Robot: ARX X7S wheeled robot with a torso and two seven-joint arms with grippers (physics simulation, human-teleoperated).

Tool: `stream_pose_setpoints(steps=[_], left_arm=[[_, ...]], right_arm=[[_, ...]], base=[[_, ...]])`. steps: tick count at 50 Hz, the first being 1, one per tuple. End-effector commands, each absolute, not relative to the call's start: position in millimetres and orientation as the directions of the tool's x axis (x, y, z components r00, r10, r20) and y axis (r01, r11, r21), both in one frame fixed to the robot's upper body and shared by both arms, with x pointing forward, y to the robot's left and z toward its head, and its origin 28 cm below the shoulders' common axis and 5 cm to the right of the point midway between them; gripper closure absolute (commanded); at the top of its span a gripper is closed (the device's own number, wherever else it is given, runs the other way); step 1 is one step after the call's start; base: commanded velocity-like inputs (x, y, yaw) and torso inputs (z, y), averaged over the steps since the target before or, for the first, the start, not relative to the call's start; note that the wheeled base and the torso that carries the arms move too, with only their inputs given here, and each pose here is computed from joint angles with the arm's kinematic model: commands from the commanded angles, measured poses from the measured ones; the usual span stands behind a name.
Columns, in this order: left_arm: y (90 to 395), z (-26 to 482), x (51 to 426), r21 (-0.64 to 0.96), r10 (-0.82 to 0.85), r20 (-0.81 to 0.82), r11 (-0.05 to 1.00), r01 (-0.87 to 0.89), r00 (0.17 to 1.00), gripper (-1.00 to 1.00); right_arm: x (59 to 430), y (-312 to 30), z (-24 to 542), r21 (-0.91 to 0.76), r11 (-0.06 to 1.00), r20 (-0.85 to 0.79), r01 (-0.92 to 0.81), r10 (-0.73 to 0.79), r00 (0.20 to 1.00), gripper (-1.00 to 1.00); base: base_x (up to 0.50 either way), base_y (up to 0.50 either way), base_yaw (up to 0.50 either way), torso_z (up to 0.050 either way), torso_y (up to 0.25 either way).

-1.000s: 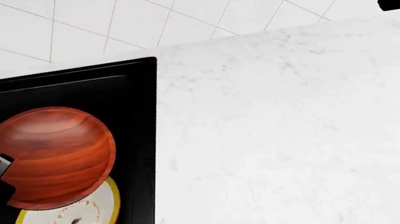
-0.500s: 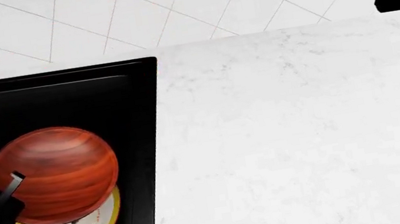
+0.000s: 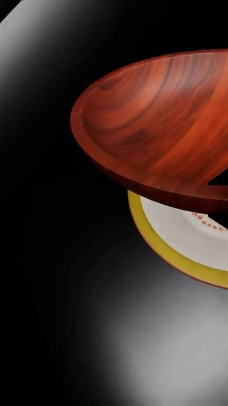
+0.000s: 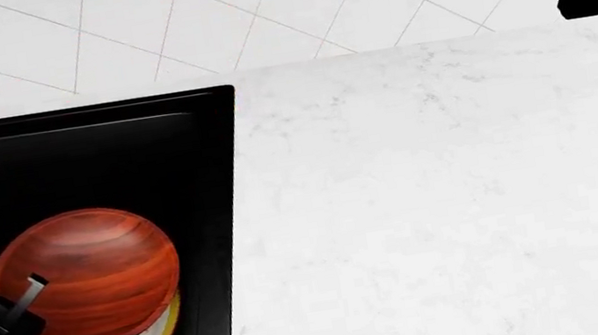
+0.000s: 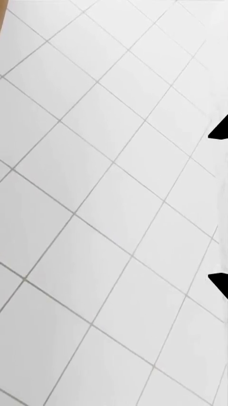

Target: Stack the bowls in the sink.

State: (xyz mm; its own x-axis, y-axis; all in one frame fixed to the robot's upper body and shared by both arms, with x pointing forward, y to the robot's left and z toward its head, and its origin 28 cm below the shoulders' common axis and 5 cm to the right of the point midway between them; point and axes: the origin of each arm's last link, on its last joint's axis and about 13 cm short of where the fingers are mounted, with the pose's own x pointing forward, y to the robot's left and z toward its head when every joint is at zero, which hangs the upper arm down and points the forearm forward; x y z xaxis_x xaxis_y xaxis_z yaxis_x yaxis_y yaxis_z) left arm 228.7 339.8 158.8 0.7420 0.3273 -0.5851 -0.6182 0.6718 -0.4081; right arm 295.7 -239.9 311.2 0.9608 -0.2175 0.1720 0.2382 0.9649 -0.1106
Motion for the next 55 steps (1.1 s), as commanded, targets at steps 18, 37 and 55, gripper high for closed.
stream_pose_setpoints(steps=[18,37,55], left_arm=[[340.9,154.5,229.9,-0.415,0.314,-0.568,0.689,-0.594,0.761,-1.00],[342.4,169.4,223.2,-0.414,0.326,-0.535,0.704,-0.577,0.780,-1.00],[323.4,221.6,213.1,-0.405,0.256,-0.395,0.814,-0.417,0.882,-1.00]], right_arm=[[296.9,-240.2,309.9,-0.109,0.966,0.171,0.236,-0.216,0.961,-1.00],[293.5,-239.9,313.2,-0.106,0.966,0.178,0.236,-0.215,0.960,-1.00],[291.4,-237.5,316.2,-0.095,0.969,0.189,0.227,-0.206,0.960,-1.00]], base=[[0.00,0.00,0.00,0.000,0.001],[0.00,0.00,0.00,0.000,0.000],[0.00,0.00,0.00,0.000,0.000]])
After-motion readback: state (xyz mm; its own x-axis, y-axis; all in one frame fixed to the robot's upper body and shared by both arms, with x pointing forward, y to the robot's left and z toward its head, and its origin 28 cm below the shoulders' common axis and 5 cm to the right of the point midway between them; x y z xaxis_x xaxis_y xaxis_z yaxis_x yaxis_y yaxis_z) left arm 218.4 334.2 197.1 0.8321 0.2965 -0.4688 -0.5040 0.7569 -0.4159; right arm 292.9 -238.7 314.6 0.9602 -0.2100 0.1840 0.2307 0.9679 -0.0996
